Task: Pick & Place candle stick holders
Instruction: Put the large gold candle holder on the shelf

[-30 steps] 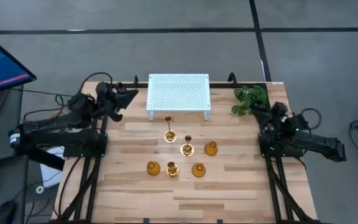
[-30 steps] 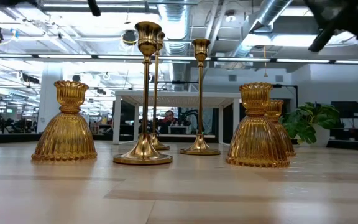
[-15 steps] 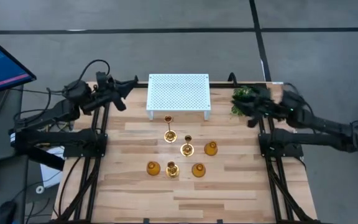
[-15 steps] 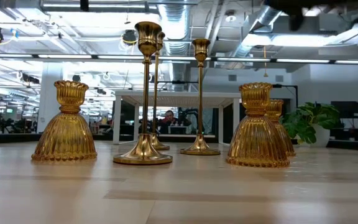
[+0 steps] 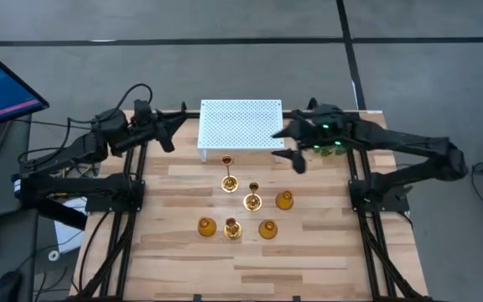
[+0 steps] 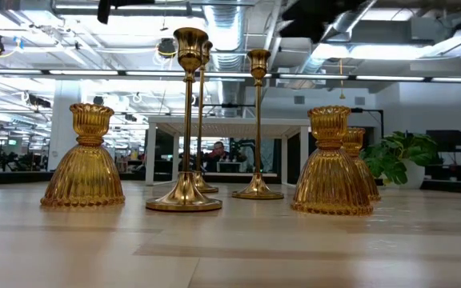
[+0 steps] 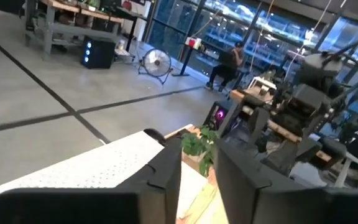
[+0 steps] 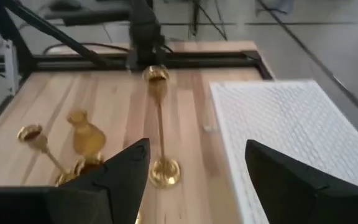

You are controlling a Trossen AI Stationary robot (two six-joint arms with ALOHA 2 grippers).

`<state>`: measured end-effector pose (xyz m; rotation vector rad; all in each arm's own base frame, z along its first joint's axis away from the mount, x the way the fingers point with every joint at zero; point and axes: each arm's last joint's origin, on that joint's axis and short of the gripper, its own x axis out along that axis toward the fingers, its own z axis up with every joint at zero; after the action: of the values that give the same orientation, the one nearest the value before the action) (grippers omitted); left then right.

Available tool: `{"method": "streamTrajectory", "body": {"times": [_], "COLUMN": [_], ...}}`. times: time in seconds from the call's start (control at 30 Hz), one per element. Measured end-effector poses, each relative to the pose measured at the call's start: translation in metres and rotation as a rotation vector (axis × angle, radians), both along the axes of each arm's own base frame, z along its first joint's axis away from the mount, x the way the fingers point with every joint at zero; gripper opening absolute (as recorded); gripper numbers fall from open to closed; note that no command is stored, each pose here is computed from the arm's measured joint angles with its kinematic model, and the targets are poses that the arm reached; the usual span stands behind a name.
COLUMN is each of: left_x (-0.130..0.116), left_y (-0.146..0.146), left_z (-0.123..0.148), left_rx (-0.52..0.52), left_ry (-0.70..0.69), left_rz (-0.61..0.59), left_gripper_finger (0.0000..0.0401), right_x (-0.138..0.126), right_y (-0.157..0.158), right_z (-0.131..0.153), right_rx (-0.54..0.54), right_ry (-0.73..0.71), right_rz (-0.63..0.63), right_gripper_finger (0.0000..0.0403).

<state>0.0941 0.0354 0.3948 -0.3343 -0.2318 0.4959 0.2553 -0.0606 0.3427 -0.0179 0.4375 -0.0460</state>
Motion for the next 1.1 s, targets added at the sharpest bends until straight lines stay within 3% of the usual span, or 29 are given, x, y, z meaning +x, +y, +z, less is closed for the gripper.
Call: {"method": "streamTrajectory", "body": {"times": [0.27,0.5,0.9,1.1], "left_x": [0.000,-0.001,0.000,0.000], "left_y": [0.000,0.000,-0.001,-0.001], "left_z": [0.000,0.000,0.001,0.001], "left_rx": [0.032,0.034,0.037,0.037], "left_ry": [0.015,0.013,0.013,0.013], "left_rz": [0.005,0.002,-0.021,-0.021], "left_gripper_finger": [0.0164,0.0195,0.0200,0.0200], "right_x": [0.070,0.109,0.132,0.142], "right_y": [-0.018,-0.024,-0.023,-0.022], "right_z": [-0.009,-0.014,-0.035,-0.047], "right_rx": [0.062,0.054,0.106,0.106], "right_ry": [0.016,0.016,0.052,0.053], "right_rz": [0.140,0.234,0.312,0.322], "right_gripper_finger": [0.0256,0.0284,0.0352,0.0357]}}
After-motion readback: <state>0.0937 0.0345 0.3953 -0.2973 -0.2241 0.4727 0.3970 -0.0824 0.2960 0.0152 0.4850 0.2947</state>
